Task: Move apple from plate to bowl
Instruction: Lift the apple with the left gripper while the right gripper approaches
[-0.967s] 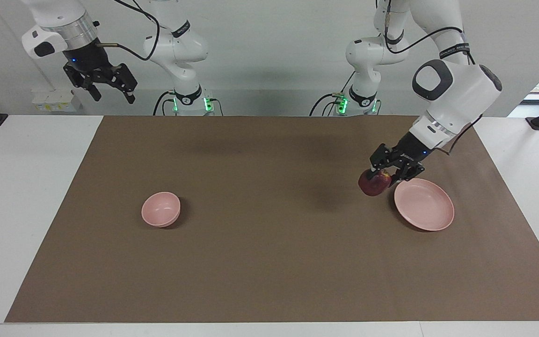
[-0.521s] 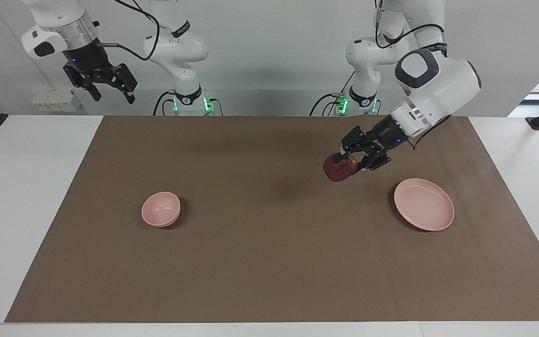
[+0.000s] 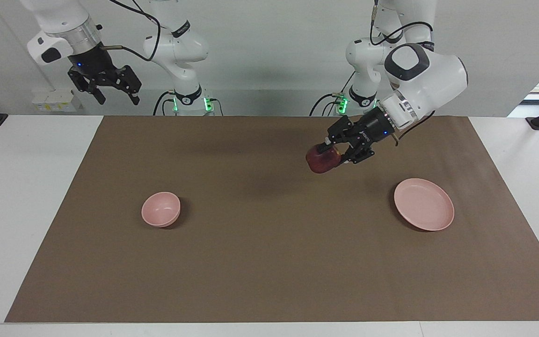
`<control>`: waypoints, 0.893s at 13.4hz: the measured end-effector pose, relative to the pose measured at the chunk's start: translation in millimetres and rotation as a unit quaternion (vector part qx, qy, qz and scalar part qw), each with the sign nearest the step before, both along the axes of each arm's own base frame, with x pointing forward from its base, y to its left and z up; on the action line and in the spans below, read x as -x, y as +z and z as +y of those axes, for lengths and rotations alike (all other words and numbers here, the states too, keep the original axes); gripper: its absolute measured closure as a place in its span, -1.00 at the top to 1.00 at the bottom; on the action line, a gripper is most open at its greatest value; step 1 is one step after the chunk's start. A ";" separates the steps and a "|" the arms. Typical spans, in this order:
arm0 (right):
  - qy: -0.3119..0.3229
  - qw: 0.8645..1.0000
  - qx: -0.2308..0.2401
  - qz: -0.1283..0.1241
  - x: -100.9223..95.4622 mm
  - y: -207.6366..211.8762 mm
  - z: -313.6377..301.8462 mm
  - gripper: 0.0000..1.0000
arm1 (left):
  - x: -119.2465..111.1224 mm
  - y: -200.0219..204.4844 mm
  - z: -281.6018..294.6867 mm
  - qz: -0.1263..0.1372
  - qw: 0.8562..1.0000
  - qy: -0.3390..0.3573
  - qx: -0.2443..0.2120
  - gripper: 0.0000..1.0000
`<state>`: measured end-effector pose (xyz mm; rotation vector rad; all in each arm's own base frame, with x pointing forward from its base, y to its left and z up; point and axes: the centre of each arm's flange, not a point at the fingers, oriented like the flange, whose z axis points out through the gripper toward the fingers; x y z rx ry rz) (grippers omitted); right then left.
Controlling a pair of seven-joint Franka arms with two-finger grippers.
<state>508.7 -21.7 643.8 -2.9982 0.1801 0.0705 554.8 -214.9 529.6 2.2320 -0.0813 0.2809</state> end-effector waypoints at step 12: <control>-0.303 0.908 -0.273 0.094 -71.7 -117.6 143.2 1.00 | 3.8 3.4 -13.5 -0.004 1.000 0.006 0.002 0.40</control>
